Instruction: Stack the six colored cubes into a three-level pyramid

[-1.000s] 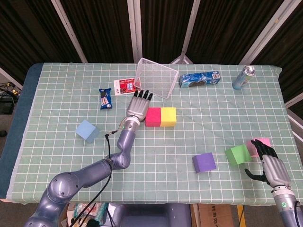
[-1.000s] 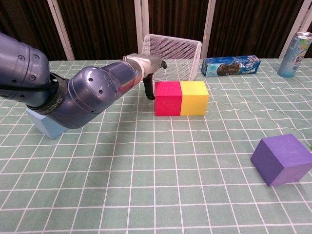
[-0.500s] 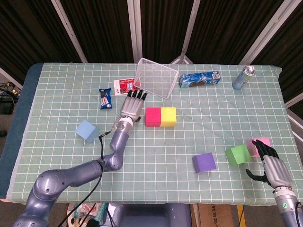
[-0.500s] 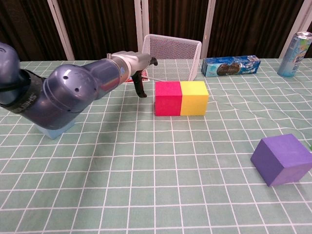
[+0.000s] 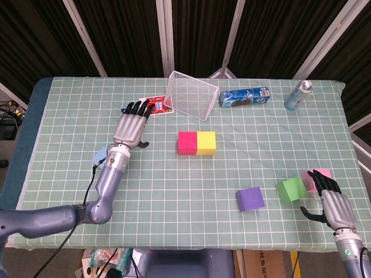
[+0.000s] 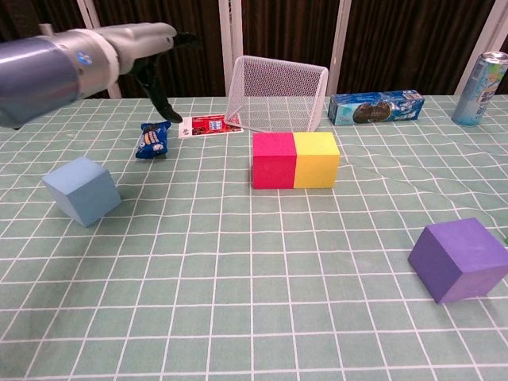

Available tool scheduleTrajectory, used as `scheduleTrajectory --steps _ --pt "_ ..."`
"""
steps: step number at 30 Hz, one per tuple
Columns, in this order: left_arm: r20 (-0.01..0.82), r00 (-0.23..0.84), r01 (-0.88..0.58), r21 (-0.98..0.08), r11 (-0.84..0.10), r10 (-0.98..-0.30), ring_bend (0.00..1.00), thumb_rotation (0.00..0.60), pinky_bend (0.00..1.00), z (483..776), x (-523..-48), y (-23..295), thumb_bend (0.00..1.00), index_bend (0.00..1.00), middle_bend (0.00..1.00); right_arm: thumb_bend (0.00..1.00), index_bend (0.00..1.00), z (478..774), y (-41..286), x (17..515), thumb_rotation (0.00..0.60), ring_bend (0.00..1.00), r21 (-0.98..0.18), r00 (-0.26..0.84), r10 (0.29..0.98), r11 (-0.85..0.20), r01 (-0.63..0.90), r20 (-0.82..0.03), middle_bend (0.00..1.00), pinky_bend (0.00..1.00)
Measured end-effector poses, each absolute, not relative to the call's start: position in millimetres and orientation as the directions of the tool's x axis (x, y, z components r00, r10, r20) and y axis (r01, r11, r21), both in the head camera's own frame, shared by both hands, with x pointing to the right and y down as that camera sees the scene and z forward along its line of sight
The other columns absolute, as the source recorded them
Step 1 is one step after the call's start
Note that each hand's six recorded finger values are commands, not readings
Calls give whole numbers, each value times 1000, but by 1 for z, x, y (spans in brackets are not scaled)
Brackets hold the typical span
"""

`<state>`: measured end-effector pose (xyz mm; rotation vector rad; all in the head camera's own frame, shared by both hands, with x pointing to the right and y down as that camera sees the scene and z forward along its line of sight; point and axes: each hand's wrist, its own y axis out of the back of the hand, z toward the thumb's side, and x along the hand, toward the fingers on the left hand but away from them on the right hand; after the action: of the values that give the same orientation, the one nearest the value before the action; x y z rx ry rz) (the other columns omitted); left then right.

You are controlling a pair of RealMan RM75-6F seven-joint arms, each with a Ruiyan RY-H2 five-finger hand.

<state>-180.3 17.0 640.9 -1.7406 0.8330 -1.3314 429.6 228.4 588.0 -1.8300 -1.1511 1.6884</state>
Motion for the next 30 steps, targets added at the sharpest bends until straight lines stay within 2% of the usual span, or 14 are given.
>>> scheduleTrajectory --steps 8,16,23,30 --pt "433 165 -115 -884 -453 -886 0 600 0 591 -258 81 111 0 0 304 0 586 225 424 600 0 -778 -55 800 -562 280 -597 0 0" --pt "387 72 -152 -907 -394 -919 0 600 0 553 -328 134 111 0 0 304 0 575 213 400 600 0 -813 18 847 -516 269 -532 0 0" --pt "369 64 -187 -908 -375 -927 0 600 0 539 -340 135 111 0 0 296 0 578 203 365 600 0 -786 124 812 -583 205 -570 0 0" --pt "365 66 -208 -905 -371 -929 0 600 0 536 -342 133 111 0 0 292 0 590 210 321 600 0 -722 270 708 -689 59 -653 0 0"
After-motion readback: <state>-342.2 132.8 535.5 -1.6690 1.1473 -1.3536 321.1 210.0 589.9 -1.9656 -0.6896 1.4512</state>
